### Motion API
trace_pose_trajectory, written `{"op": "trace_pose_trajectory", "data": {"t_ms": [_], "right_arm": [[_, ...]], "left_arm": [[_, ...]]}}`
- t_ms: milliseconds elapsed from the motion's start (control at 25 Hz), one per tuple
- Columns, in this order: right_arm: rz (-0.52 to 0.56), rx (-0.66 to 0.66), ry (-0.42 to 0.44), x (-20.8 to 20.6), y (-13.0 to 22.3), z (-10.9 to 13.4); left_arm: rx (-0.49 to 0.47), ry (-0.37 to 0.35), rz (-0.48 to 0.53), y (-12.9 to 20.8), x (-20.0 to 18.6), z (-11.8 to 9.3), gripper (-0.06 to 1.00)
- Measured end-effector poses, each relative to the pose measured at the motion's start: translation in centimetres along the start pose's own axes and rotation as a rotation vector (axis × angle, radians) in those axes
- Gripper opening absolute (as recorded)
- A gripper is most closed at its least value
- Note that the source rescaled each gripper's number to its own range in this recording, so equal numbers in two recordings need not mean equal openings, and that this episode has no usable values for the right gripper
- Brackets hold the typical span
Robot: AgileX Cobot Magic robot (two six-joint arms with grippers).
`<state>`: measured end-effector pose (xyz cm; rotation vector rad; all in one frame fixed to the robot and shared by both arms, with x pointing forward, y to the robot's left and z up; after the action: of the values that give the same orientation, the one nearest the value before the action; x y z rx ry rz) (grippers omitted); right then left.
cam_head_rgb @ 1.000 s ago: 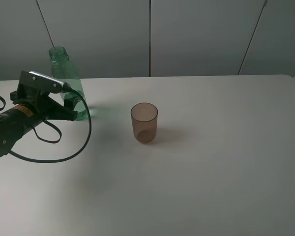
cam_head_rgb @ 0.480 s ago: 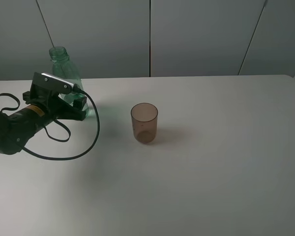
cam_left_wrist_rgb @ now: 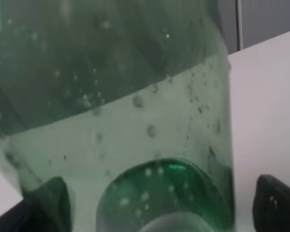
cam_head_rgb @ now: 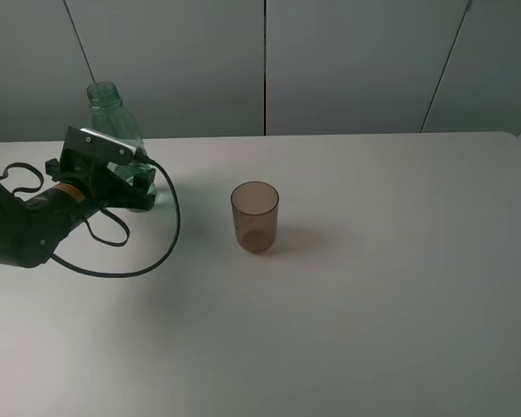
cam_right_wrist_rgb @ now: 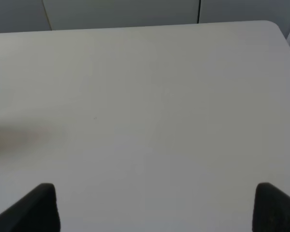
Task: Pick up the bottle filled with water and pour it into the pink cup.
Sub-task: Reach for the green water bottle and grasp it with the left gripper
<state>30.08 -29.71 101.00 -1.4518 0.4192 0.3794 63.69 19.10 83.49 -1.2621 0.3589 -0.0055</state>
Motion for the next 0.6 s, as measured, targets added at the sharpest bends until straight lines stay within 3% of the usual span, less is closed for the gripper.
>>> {"op": "trace_pose_trajectory", "data": {"t_ms": [600], "right_arm": [[0.0, 0.0, 0.0, 0.0, 0.0, 0.0]], "left_arm": [[0.025, -0.019, -0.011, -0.33, 1.01, 0.25, 1.0]]}}
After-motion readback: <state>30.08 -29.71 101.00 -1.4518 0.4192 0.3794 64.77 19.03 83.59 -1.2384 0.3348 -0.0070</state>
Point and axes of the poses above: a point on each arm's last joint axis where the gripper is mounted, x pointing out along that axis toward the gripper, z along the wrist's bending axis when the last joint is at zero, y = z × x, the point moved 8 cm from there along x, pointing out along that axis toward the gripper, and after that the axes turned 3 degrees about x, right-handed, at the moved point
